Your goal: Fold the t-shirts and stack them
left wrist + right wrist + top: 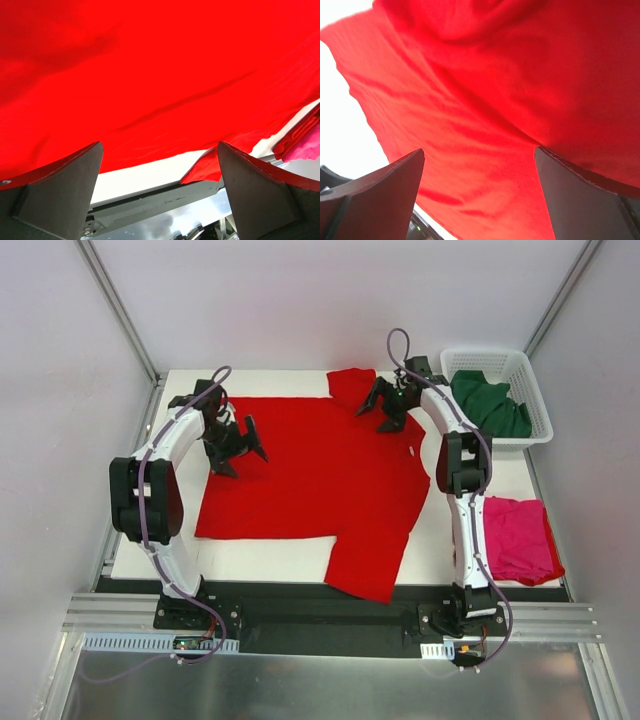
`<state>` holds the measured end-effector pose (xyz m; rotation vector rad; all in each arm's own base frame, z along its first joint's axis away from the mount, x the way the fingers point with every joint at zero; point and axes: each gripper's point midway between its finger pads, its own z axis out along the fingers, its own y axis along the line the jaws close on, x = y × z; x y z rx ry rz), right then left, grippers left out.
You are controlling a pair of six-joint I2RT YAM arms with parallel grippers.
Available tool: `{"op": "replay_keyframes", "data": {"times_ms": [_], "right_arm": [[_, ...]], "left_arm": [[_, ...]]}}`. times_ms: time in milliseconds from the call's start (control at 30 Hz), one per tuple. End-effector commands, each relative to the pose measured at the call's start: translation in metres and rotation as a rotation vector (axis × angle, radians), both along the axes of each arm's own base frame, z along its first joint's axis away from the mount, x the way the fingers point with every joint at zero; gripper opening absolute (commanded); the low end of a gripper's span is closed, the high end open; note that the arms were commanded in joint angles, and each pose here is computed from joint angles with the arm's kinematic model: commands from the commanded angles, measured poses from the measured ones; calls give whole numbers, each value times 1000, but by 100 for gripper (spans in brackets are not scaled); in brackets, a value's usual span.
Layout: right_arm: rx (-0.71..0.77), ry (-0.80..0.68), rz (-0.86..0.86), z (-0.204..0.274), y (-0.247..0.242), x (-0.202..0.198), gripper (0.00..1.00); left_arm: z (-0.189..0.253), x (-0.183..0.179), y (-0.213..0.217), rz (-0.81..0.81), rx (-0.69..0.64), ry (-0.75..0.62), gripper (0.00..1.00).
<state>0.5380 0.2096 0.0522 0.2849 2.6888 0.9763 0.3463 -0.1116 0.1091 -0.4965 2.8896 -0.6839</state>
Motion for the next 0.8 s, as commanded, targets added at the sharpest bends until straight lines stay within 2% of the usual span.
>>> {"op": "replay_keyframes", "data": {"times_ms": [0,300,433,467,500,533,567,700,767], "right_arm": [[49,-62,-94,7,-20,36,96],[143,-100,-114,12,-18,53,96],[278,-205,-92,67,0,57,96],[386,-167,-98,85,9,53,96],[454,-177,-90,98,16,54,96],[518,-266,-53,127,23,61,96],[583,-236,-35,144,31,56,96],[608,-311,14,198,42,34,96],[574,-285,-8,189,41,19,96]], "left_arm": [[13,-6,0,12,-9,-18,99],[9,-11,-3,4,-19,1,99],[8,-5,-2,10,-3,-4,99],[7,-2,-1,11,3,-4,99],[12,6,0,14,11,-26,99],[14,11,1,16,15,-38,99],[11,16,1,17,18,-34,99],[24,56,4,31,26,-104,99],[19,72,5,42,27,-104,99]]}}
